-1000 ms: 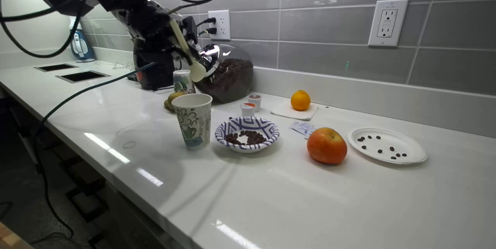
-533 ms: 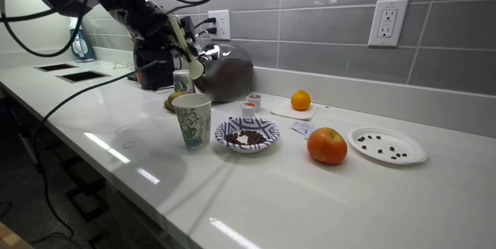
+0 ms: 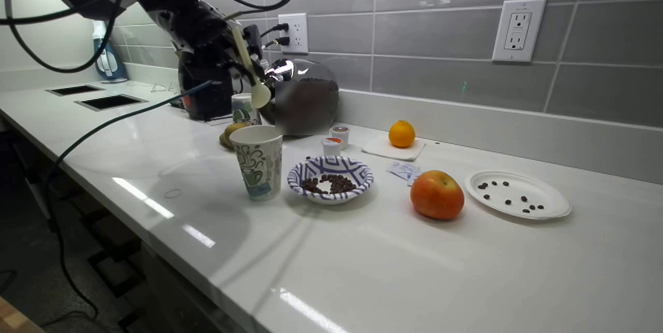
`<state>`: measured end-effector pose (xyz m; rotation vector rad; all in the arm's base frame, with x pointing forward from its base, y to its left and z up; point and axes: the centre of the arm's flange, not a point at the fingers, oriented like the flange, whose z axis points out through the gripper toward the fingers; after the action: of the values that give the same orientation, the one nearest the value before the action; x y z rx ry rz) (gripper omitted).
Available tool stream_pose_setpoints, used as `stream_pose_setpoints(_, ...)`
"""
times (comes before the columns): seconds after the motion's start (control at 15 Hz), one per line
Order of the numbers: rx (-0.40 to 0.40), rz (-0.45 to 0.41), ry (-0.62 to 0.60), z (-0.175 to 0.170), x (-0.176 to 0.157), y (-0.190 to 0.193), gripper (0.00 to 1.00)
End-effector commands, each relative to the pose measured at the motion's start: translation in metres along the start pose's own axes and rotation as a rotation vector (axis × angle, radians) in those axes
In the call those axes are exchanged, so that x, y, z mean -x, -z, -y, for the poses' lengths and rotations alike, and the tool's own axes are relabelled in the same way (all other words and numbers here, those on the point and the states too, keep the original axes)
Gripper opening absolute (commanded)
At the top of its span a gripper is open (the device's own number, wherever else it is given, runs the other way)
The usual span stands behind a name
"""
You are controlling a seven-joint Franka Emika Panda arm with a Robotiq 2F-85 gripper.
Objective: Pick up the spoon, scoop some content out the bowl, put the content into the cup and place the spoon down to the right of the bowl
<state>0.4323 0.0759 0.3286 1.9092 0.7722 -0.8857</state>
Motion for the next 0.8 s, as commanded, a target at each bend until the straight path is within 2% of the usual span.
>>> stream_pose_setpoints(0.0, -0.098, -0.101, 0.050, -0.010, 0.010, -0.005, 0.04)
stream_pose_setpoints(0.33, -0.250, -0.306, 0.045, -0.032, 0.043, -0.025, 0.04)
stream_pose_setpoints(0.73, -0.431, -0.525, -0.093, -0.065, 0.080, -0.071, 0.04)
